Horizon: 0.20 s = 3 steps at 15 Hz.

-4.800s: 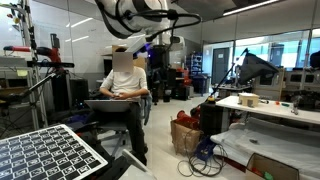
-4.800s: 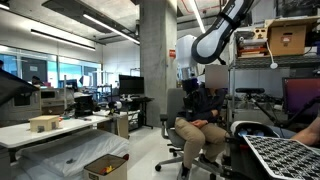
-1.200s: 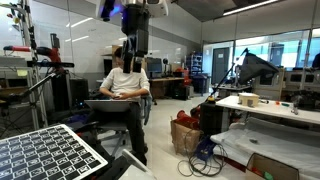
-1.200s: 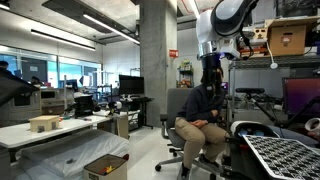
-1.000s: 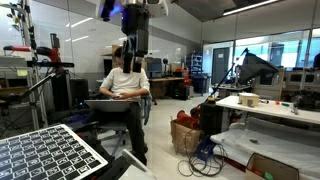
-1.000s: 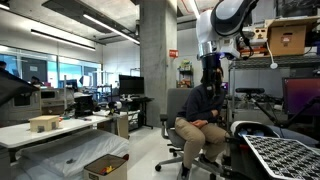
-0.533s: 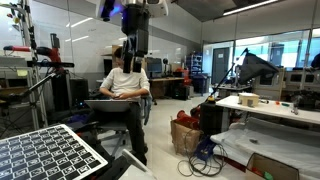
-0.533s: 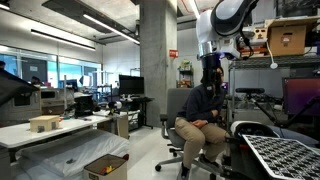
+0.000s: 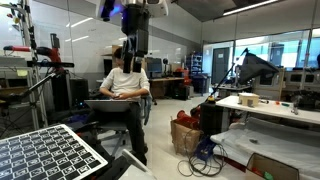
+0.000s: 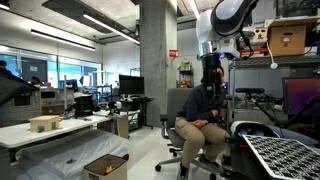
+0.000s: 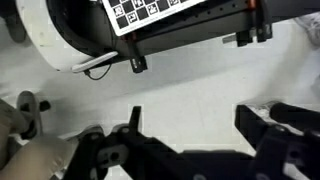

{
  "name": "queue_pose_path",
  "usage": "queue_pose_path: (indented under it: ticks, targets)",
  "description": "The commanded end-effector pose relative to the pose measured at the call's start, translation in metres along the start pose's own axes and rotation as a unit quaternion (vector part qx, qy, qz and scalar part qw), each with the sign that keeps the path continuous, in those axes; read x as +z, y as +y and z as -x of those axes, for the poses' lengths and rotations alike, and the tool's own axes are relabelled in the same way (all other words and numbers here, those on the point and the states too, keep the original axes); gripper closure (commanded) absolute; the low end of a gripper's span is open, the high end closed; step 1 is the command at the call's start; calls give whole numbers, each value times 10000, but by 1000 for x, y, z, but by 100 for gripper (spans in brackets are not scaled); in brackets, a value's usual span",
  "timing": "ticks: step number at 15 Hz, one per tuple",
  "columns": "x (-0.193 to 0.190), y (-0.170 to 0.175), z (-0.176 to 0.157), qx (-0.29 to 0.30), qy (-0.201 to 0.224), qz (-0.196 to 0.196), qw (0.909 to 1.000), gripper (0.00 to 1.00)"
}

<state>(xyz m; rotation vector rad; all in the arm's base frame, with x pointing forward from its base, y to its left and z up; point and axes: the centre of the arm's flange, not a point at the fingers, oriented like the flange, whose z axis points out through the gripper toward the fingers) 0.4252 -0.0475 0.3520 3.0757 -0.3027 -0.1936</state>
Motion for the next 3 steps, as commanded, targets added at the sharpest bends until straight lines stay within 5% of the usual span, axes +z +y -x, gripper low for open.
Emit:
queue_pose_path:
  ticks: [1, 3]
  targets:
    - [0, 0, 0, 0, 0, 0, 10000, 0]
    - [0, 0, 0, 0, 0, 0, 10000, 0]
